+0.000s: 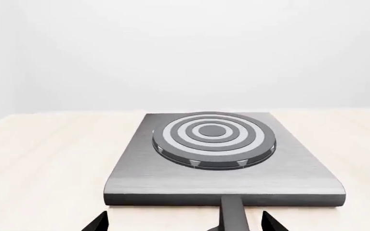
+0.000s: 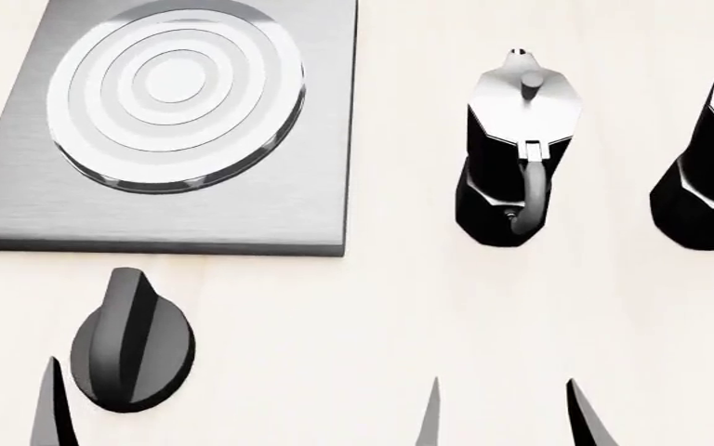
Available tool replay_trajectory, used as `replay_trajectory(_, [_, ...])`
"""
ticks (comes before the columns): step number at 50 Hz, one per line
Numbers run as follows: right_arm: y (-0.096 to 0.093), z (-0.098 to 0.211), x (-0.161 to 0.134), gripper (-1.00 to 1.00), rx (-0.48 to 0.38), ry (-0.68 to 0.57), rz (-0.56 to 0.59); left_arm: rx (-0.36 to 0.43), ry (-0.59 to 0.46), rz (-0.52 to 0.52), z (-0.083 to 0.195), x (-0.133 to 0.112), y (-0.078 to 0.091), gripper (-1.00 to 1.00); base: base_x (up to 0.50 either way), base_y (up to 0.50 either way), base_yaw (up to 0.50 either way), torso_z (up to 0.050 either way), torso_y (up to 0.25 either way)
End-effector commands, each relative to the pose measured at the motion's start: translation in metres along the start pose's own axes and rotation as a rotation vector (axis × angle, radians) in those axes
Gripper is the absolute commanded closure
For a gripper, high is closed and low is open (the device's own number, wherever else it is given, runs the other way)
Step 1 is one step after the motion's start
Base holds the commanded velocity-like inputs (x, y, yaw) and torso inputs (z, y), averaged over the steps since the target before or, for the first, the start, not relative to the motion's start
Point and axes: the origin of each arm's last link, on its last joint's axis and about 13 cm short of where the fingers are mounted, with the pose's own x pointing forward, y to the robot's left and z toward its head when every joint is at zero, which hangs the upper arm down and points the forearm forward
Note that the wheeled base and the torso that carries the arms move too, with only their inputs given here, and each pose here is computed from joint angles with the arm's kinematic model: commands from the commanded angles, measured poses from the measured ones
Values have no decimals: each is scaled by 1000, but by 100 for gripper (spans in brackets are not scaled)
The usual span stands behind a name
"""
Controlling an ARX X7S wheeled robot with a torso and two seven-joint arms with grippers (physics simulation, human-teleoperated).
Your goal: Turn off the stove.
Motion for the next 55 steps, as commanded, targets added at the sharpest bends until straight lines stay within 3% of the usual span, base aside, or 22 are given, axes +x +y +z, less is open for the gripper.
replay_trajectory(1, [0,0,0,-100,1,2,1,-2,1,0,0,0,0,-100,0,0,0,0,0])
replay_trajectory(55, [0,1,0,-100,5,-3,5,-1,3,-4,-1,0,-1,-100,0,0,0,0,0])
